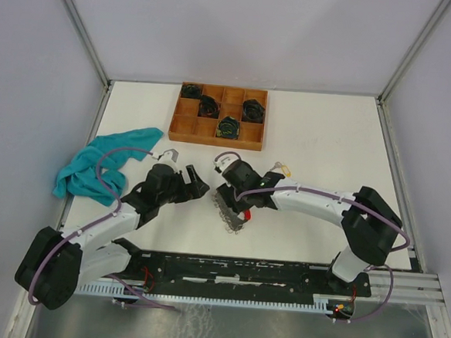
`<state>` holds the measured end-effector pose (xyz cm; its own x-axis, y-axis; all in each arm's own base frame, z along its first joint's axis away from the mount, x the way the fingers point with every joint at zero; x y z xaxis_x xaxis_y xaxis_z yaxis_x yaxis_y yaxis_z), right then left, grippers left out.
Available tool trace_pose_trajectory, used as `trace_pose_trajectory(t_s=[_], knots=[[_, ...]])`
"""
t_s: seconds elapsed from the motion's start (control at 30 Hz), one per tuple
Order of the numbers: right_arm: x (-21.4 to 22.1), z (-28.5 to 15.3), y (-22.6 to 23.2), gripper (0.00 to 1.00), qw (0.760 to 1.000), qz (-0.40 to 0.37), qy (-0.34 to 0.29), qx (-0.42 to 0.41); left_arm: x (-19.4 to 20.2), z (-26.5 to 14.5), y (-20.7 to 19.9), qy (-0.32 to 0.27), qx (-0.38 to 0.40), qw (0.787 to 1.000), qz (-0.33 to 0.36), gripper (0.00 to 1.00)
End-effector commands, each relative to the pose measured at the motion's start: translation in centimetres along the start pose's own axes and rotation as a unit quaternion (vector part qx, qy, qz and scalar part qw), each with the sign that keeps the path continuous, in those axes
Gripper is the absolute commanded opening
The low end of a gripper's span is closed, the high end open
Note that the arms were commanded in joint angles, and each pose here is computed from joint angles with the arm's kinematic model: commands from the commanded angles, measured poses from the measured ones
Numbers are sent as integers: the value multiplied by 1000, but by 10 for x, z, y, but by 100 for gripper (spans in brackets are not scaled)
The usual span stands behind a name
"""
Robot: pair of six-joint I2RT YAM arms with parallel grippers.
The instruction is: Put the keys on the keyring
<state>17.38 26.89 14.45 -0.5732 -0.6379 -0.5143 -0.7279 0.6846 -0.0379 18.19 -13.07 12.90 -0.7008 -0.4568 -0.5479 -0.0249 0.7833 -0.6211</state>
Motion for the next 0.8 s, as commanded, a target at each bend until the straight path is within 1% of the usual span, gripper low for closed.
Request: trace_pose_trajectory(t_s=[0.0,0.2,0.43,0.6,0.67,0.77], knots=[[-3,-2,-21,66,999,11,16,35,-8,4,-9,-10,27,1000,3,100],[-2,20,-21,63,999,31,34,27,-5,10,-8,10,26,1000,11,98],[1,45,-25,58,997,47,60,29,-4,15,-8,19,31,999,11,98],[7,53,-27,48,995,50,77,29,-1,18,-8,27,35,999,8,98],[6,50,-28,43,996,46,71,30,-1,18,-7,27,35,999,7,98],[0,43,-30,33,998,38,50,31,-2,19,-9,26,38,999,5,98]])
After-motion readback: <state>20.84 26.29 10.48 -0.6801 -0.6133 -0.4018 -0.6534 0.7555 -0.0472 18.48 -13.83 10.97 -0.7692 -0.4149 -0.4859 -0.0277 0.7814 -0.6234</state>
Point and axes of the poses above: each gripper's point midway between its finger pads, its own z axis out along the fingers, its own y axis along the line the jaws close on, x = y × z, the point moved 10 cm from there along -z, back along the fingers, and after that the axes turned 6 degrees about -z, right-handed, at the moved point
